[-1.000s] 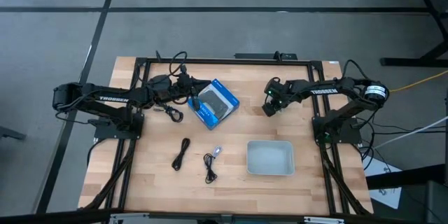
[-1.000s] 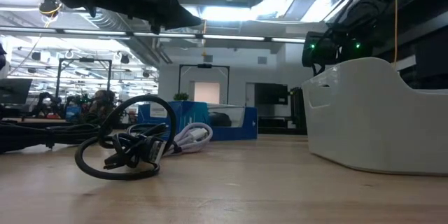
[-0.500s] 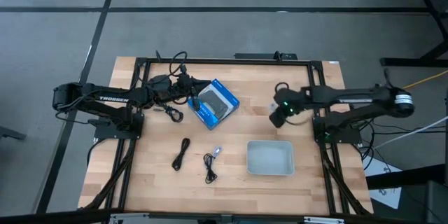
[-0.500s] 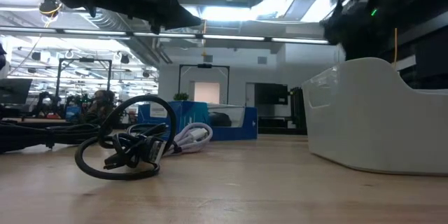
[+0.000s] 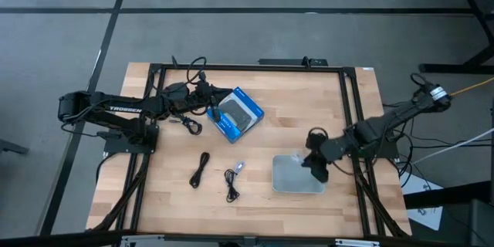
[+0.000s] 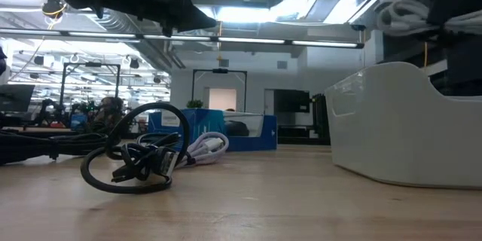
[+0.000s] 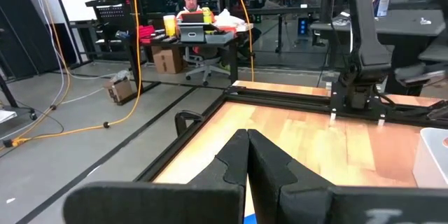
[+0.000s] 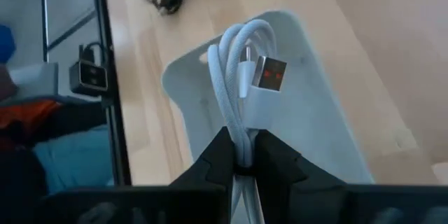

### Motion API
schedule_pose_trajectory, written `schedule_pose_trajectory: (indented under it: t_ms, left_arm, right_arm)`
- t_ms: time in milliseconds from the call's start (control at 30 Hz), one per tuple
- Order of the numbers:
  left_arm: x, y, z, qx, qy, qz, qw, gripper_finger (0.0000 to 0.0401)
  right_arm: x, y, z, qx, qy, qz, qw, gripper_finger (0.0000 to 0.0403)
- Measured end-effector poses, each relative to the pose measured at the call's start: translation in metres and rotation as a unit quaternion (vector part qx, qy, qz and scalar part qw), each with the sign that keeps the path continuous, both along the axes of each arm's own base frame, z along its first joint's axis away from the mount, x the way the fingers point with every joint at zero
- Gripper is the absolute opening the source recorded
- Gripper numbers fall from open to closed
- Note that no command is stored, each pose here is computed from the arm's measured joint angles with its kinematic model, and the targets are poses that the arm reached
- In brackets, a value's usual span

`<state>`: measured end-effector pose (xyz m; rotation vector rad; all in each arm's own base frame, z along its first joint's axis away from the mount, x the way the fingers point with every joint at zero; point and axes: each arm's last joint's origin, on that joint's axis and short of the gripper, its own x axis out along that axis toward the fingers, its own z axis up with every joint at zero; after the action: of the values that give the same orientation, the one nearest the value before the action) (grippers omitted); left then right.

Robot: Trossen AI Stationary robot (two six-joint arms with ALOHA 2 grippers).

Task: Pick and place USB-C Cables
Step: Put the top white usb cable into the gray bin

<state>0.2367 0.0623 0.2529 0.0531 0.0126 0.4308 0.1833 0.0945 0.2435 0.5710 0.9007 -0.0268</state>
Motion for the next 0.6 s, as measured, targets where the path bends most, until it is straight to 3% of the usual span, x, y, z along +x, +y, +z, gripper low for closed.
schedule_pose_trajectory:
  t_ms: [400,600]
  left_arm:
    - [0.0,0.0,0.0,0.0,0.0,0.0,1.0,0.0]
    - [0.0,0.0,0.0,0.0,0.0,0.0,1.0,0.0]
  right_arm:
    - [0.013,0.02,-0.031,-0.051,0.058,0.025,0.997,0.0045]
    - [0.018,0.023,-0.041,-0.094,0.066,0.073,0.991,0.0047]
